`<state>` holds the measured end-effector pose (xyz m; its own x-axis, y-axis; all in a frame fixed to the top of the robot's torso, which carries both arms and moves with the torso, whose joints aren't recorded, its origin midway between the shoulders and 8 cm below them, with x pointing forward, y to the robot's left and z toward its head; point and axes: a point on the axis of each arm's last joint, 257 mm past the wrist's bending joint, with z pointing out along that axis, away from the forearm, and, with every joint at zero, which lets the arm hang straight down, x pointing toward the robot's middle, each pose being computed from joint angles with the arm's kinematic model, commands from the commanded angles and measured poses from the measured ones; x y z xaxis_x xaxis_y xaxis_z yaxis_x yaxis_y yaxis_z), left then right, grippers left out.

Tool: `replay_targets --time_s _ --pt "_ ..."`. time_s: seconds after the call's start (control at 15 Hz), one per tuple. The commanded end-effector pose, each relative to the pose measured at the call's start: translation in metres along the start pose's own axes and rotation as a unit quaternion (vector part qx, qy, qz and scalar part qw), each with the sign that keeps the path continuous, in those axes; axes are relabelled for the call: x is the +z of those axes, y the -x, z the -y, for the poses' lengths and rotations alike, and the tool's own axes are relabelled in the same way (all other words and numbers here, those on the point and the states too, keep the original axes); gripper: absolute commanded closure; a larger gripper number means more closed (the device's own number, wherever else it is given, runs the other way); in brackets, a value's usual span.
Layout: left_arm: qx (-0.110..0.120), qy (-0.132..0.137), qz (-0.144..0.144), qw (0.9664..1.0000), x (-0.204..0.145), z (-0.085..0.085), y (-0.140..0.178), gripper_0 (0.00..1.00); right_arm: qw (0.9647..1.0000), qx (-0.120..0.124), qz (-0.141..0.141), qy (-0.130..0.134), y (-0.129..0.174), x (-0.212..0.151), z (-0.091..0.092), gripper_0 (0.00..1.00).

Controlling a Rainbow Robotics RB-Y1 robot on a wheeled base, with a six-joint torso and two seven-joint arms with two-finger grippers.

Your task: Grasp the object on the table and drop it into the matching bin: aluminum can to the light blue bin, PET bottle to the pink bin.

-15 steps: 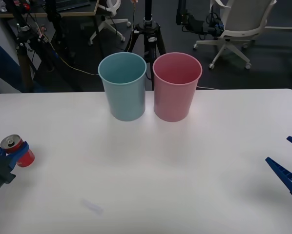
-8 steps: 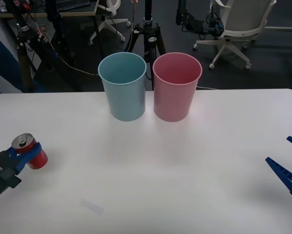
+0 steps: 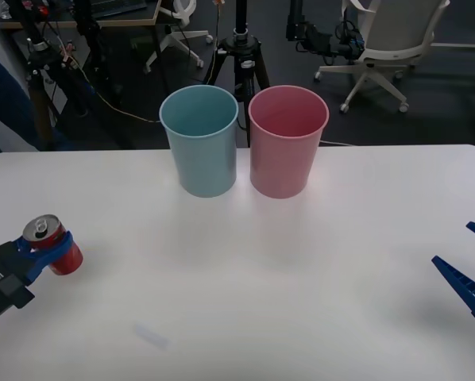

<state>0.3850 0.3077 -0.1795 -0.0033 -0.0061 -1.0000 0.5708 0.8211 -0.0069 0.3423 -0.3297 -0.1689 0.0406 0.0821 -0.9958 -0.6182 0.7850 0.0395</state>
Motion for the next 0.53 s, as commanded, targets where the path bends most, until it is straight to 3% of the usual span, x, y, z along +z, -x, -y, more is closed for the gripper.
replay_targets --time_s 0.07,0.33,0.47,0.53 --pt "0.012 -0.020 0.011 0.9997 0.007 0.006 0.017 1.00 1.0000 0.000 0.000 0.000 0.000 0.000 0.000 0.00" --pt "0.053 -0.064 0.032 0.9960 0.035 0.014 0.055 1.00 1.0000 0.000 0.000 0.000 0.000 0.000 0.000 0.00" --pt "0.062 -0.080 0.033 0.9943 0.048 0.016 0.068 1.00 1.0000 0.000 0.000 0.000 0.000 0.000 0.000 0.00" --pt "0.053 -0.090 0.030 0.9941 0.056 0.017 0.076 1.00 1.0000 0.000 0.000 0.000 0.000 0.000 0.000 0.00"
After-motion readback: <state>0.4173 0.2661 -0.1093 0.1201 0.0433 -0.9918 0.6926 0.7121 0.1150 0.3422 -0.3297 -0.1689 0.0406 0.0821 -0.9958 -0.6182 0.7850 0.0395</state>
